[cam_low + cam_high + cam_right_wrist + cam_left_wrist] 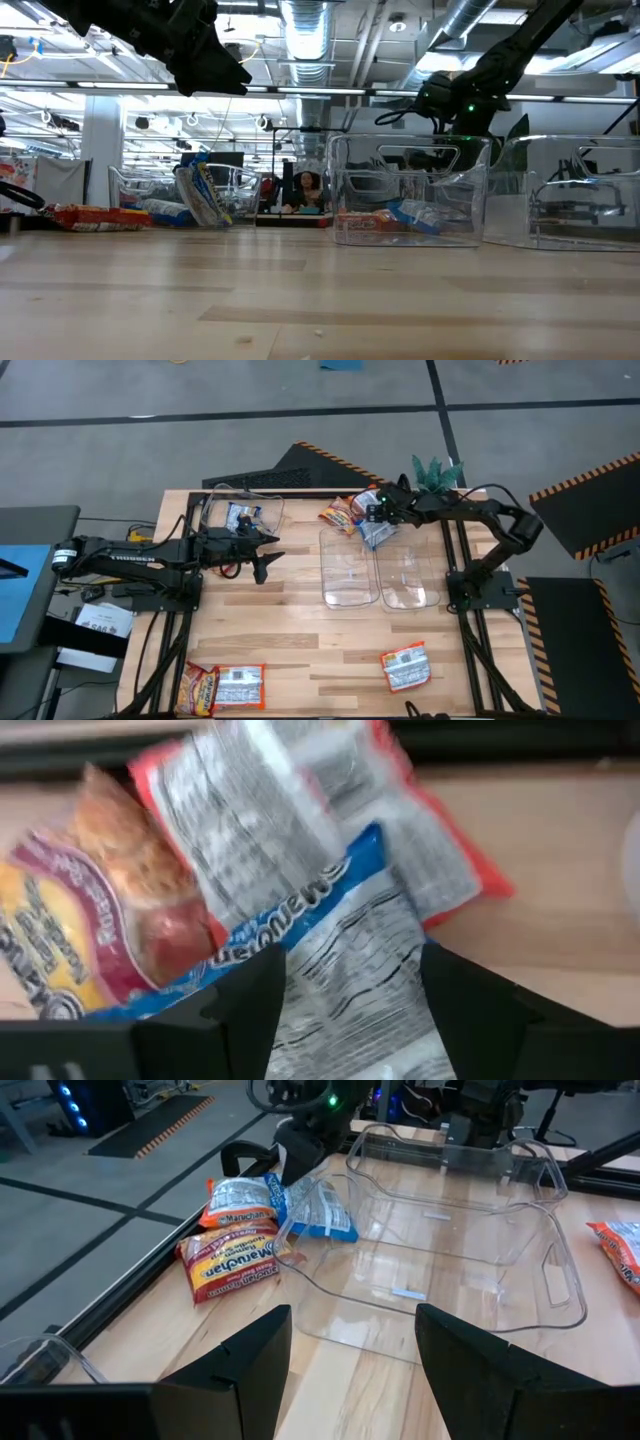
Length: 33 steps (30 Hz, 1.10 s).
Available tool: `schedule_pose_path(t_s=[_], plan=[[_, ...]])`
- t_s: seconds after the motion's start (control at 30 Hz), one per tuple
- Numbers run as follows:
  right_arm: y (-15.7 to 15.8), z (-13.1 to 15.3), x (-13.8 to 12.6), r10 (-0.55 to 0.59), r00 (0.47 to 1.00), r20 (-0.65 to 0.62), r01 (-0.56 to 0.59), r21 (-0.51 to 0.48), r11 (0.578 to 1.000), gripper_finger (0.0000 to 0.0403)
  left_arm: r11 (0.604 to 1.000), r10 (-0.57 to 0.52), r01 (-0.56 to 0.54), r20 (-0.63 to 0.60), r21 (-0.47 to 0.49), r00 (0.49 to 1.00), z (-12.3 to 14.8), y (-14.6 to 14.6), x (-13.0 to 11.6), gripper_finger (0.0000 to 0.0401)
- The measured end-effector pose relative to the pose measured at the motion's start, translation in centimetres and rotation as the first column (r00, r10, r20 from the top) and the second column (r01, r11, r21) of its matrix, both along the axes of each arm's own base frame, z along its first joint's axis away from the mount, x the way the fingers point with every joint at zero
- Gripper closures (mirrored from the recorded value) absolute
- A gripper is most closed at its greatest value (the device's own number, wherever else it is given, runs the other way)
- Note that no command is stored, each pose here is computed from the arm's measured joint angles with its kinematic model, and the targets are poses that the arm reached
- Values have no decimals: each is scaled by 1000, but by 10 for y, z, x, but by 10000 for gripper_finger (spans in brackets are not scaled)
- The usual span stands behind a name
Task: Sort Maruchan noodles
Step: Put the blue noodle pack into the top left transparent bin
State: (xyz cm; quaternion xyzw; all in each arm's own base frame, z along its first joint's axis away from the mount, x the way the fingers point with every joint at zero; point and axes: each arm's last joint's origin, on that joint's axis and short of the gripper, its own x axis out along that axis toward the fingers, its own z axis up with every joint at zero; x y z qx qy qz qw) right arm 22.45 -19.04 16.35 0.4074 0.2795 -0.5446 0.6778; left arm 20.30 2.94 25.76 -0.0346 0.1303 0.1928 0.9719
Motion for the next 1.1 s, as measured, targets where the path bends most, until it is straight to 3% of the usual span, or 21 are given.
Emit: schedule_pose_path(t_s=[0.33,0.6,0.8,1.1], plan=[[-9,-27,11,29,999,-35,-29,11,1000,236,1000,-2,2,-12,6,1000,-1,0,0,197],[-5,-17,8,109,991,-72,-111,-16,994,386,1000,-4,4,-18,18,1000,-1,0,0,197],[8,5,4,181,981,-62,-184,-41,982,396,1000,-3,3,-18,18,1000,-1,0,0,197],[31,62,8,298,952,72,-268,-273,924,396,996,-18,18,-1,86,1000,8,-1,-10,197]])
